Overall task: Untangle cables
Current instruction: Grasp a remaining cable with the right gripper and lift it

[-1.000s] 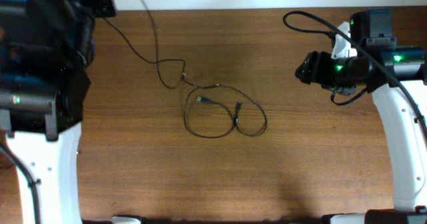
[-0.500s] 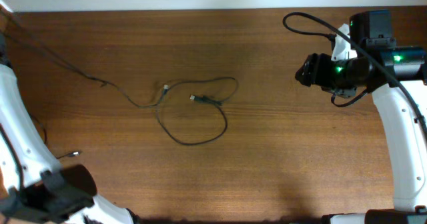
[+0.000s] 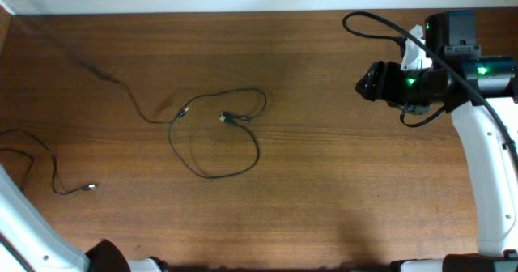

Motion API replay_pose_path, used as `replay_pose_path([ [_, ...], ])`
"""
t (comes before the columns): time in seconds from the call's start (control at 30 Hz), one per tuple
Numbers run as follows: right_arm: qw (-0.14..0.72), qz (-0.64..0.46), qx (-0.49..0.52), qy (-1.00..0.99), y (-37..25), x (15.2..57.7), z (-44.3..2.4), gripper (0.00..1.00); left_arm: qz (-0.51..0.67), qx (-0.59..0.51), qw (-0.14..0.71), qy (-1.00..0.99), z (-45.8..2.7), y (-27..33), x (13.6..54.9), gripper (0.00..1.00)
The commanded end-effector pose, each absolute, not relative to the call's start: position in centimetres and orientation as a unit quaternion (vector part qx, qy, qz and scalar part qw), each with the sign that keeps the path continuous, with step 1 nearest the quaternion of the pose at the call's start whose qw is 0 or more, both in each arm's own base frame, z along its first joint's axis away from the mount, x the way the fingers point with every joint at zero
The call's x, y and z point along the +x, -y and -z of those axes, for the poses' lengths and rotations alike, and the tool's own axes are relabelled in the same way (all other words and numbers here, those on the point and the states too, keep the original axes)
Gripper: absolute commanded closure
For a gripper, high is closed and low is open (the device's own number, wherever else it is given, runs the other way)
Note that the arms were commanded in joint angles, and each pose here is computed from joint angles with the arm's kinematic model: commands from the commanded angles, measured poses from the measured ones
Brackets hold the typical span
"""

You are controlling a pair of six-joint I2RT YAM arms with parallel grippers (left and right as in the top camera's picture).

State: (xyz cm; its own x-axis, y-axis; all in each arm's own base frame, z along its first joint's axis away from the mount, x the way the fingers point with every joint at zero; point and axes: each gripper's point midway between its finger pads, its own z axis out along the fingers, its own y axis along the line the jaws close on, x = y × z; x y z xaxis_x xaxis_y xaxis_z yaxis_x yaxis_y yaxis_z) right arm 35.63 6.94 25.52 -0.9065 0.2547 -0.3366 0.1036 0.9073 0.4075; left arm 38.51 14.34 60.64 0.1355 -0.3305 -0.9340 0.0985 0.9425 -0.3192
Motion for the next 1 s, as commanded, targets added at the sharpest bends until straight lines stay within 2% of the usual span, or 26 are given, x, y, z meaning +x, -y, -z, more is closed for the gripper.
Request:
replay_pose_path([
  [0.0,0.192,-0.2,0.087,-0.957,-7.2,35.6,-25.5,0.27,0.42,0.072,0.685,-0.591,-66.1,-0.8,34.7,1.0],
  [0.07,0.19,-0.199,0.084,-0.958,-7.2,35.4,-25.4,0.27,0.477,0.167,0.734,-0.454,-72.6,4.6,29.2,1.0],
  [0.17,0.185,-0.198,0.081,-0.959,-7.1,35.2,-25.3,0.27,0.504,0.201,0.757,-0.364,-75.6,7.2,24.7,1.0],
  [0.3,0.181,-0.196,0.076,-0.961,-7.1,35.0,-25.2,0.27,0.499,0.157,0.735,-0.431,-73.8,7.3,27.9,1.0],
  [0.4,0.179,-0.233,0.065,-0.954,-8.4,34.9,-25.8,0.27,0.475,0.102,0.704,-0.519,-70.0,6.5,32.3,1.0],
  [0.5,0.191,-0.298,0.016,-0.935,-12.5,35.4,-27.2,0.27,0.463,0.098,0.706,-0.527,-69.5,6.3,32.9,1.0],
  [0.57,0.178,-0.324,0.018,-0.929,-16.5,36.2,-26.8,0.27,0.457,0.113,0.719,-0.512,-70.3,6.5,32.1,1.0],
  [0.67,0.144,-0.353,0.033,-0.924,-21.3,37.4,-24.9,0.27,0.457,0.112,0.718,-0.513,-70.4,6.5,31.7,1.0],
  [0.83,0.037,-0.445,0.023,-0.895,-32.7,38.4,-18.8,0.11,0.457,0.112,0.718,-0.513,-70.4,6.5,31.7,1.0],
  [0.97,-0.004,-0.493,0.016,-0.87,-40.5,38.4,-13.8,0.11,0.457,0.112,0.718,-0.513,-70.4,6.5,31.7,1.0],
])
